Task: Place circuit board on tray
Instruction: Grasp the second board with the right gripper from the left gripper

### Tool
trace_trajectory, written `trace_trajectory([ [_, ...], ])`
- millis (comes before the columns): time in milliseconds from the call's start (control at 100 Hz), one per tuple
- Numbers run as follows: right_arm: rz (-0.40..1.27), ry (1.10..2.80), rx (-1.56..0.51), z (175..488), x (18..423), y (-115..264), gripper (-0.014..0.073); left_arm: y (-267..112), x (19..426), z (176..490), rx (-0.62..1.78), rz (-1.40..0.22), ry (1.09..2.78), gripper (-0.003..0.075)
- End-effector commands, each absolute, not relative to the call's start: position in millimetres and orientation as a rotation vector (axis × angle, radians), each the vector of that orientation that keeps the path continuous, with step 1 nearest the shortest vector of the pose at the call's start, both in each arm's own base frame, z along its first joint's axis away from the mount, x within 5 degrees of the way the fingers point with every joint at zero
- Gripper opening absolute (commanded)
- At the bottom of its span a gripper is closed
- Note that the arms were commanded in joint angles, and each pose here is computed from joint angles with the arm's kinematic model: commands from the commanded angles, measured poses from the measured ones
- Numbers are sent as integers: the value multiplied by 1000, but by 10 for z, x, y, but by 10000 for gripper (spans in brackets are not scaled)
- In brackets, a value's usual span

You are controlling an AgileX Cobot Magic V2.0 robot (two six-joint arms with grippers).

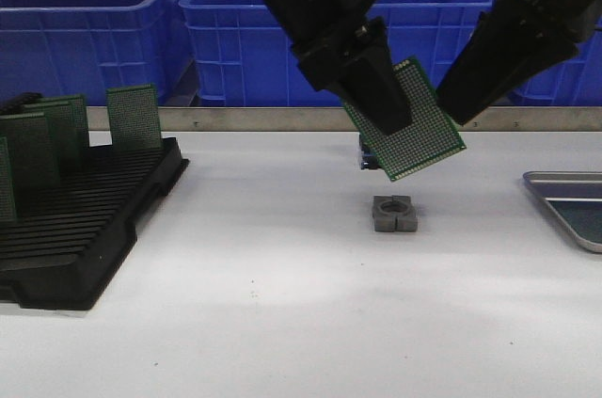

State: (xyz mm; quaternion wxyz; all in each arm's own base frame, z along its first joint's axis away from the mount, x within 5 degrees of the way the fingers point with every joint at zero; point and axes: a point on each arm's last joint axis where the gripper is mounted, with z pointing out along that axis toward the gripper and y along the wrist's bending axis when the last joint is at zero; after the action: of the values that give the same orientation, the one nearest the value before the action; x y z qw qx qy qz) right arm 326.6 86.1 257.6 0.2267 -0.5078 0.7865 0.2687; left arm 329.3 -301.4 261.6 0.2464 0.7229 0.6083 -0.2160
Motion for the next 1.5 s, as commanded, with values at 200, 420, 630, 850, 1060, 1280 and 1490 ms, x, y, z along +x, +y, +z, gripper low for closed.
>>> trace_trajectory([
  [200, 736, 2134, -1343, 2598, 3354, 889, 539, -3027, 3219, 2979, 1885, -606, 1592, -18],
  [420, 760, 2149, -1330, 2521, 3390, 902, 539, -3027, 3219, 2979, 1885, -606, 1592, -18],
  [630, 765, 2147, -1326, 2524, 3390, 905, 539, -3027, 3219, 2979, 1885, -606, 1592, -18],
  [850, 783, 2133, -1348, 2528, 3367, 988, 465, -3027, 3219, 2979, 1885, -606, 1592, -18],
  [1060, 805, 2123, -1378, 2529, 3336, 1054, 308, -3027, 3219, 2979, 1885, -606, 1592, -18],
  [1280, 812, 2123, -1383, 2530, 3330, 1055, 77, -3027, 3219, 2979, 1885, -606, 1592, -18],
  [1490, 812, 2124, -1382, 2530, 3330, 1055, -59, -3027, 3219, 2979, 1885, -606, 1592, -18],
])
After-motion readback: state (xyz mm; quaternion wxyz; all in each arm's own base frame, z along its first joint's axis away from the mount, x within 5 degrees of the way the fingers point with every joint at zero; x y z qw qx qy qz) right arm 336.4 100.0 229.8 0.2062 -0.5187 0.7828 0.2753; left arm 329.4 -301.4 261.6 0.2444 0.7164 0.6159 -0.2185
